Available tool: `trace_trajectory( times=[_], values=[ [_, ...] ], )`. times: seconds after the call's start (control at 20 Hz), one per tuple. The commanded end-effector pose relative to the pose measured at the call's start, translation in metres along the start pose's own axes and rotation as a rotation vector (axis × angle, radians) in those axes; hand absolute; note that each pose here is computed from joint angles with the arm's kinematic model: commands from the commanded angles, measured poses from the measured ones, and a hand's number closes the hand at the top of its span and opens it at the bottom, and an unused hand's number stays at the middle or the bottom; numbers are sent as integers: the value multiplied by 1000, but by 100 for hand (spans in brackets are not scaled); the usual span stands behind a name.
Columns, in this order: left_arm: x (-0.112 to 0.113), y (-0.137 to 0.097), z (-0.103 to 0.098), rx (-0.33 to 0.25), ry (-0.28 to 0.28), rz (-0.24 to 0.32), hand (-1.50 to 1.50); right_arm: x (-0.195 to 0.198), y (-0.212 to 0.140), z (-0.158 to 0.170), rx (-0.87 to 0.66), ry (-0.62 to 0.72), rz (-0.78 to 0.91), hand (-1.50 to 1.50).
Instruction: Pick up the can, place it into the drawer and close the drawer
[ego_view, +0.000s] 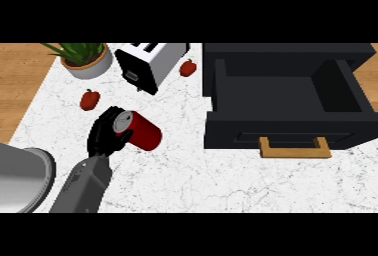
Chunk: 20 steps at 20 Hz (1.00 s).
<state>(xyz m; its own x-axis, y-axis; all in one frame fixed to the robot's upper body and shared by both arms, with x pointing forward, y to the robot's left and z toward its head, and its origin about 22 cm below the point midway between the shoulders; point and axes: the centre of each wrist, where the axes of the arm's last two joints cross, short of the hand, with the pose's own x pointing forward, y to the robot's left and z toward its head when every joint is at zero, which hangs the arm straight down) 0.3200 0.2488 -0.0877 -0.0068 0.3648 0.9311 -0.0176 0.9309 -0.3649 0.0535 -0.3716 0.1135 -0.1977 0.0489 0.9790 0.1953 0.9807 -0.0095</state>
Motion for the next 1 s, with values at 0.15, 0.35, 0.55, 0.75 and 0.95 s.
trace_trajectory(
  times=[0.15, 0.35, 0.55, 0.75, 0.95],
  values=[
    [56, -51, -13, -40, -88, -45, 150, 6, 5, -4, -7, -9, -7, -150],
    [87, -88, -16, -63, -98, -55, 150, 3, 2, -1, 6, 9, 10, -150],
    [122, -118, -19, -53, -121, -83, 150, 13, 7, 9, 10, -7, -1, -150],
    [141, -138, -20, -83, -116, -109, 150, 19, 21, -12, -14, -25, -29, -150],
    [137, -167, -21, -83, -151, -129, 150, 23, 7, 0, -6, -26, -7, -150]
  ],
)
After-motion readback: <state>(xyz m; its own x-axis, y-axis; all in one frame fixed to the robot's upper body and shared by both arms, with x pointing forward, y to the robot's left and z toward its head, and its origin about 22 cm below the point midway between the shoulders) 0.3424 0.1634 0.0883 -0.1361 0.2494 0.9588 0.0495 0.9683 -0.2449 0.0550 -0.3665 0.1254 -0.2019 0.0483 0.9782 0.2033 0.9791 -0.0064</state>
